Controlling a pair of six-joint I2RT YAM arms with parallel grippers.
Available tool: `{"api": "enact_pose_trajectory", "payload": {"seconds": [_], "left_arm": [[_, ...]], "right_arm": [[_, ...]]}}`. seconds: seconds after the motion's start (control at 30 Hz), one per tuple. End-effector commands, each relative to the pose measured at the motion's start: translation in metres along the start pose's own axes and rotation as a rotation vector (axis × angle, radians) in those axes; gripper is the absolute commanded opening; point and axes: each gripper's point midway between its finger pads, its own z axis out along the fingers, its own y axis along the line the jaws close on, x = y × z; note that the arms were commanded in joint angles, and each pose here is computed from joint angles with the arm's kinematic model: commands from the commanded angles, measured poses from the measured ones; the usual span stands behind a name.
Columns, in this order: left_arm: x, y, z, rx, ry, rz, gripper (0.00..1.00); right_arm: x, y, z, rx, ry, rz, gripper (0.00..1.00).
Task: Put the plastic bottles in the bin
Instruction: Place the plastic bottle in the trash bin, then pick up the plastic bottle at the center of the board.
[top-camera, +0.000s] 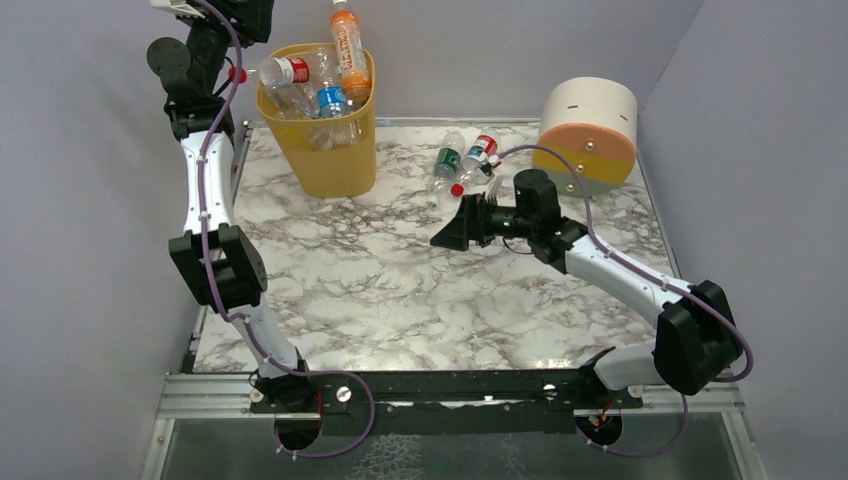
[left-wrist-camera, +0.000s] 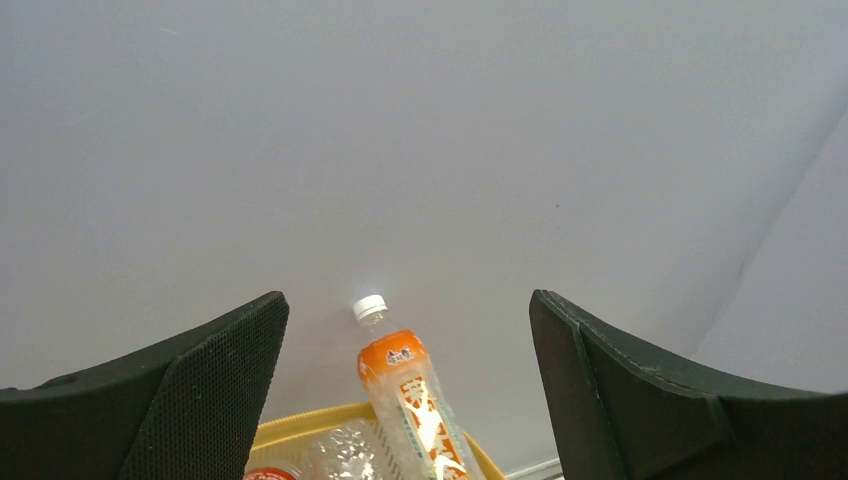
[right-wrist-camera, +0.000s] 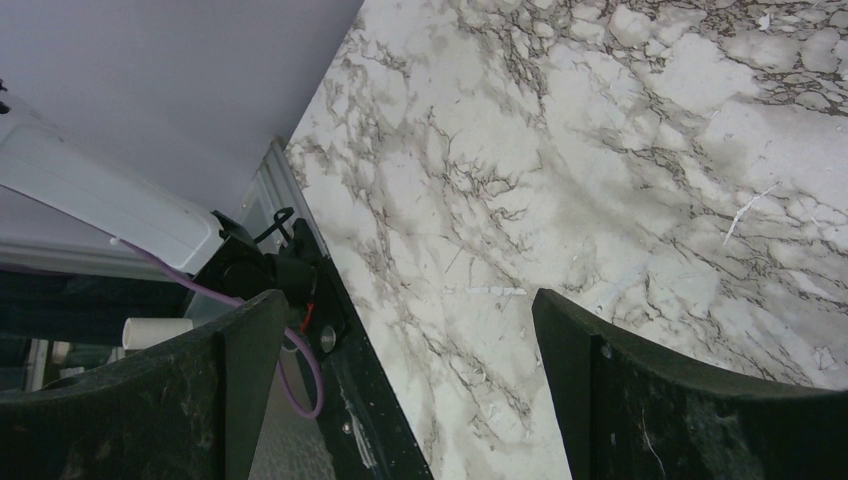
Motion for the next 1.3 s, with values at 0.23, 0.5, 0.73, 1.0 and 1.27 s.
{"api": "enact_pose_trajectory", "payload": {"seconds": [0.23,0.5,0.73,1.0,1.27], "left_arm": [[-0.021,-0.085,-0.053,0.115,0.103,-0.134,0.97],[0.012,-0.131,-0.114,0.152,0.236,-0.27,0.99],[0.057,-0.156,-0.161,0.165,0.351,-0.354,0.99],[0.127,-0.195,-0.183,0.147,0.536,-0.354,0.99],[0.19,-0.207,-0.215,0.088,0.669,-0.357,0.99]], "right_arm": [[-0.011,0.014,-0.015,0.03,-0.029,-0.03,0.96],[-0.027,-0.002,-0.014,0.15,-0.052,-0.031,0.96],[-0.042,-0.038,-0.002,0.315,-0.065,-0.015,1.0],[-0.077,-0.128,0.006,0.731,-0.149,0.004,0.89],[-0.092,-0.185,0.032,0.863,-0.199,0.045,0.71]]}}
